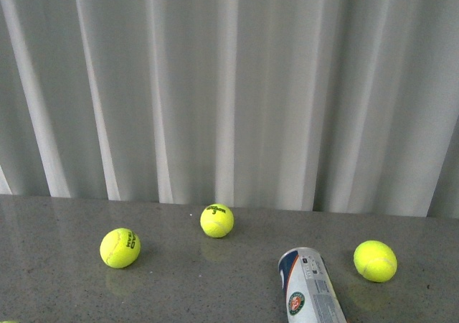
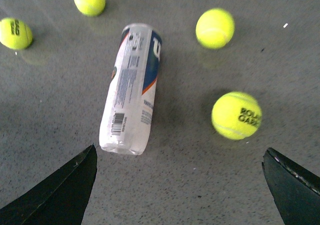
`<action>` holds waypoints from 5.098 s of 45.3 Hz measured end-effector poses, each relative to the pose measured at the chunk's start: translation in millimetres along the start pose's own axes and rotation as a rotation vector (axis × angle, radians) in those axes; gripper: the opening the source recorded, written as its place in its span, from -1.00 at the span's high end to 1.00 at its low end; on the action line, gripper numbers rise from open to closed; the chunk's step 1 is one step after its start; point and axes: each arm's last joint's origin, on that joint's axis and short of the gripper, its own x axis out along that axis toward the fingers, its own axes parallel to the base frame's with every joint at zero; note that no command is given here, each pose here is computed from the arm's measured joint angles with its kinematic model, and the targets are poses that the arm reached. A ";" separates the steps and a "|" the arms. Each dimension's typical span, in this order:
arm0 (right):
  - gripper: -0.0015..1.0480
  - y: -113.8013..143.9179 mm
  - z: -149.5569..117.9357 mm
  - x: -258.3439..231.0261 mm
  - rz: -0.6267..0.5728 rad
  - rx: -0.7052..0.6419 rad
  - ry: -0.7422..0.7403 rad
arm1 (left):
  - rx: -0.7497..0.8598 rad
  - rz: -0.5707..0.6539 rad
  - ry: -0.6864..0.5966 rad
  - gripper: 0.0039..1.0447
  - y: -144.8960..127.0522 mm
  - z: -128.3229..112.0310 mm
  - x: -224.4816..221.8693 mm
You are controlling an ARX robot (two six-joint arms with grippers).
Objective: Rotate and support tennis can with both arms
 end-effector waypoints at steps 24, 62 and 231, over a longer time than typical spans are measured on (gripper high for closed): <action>-0.87 22.5 42.3 127.1 0.028 0.070 0.303 | 0.000 0.000 0.000 -0.88 0.0 0.0 0.0; -0.87 43.2 22.7 228.5 0.038 0.093 0.463 | 0.000 0.000 0.000 -0.88 0.0 0.0 0.0; -0.87 101.9 30.3 148.3 0.482 -1.013 -0.065 | 0.000 0.000 0.000 -0.88 0.0 0.0 0.0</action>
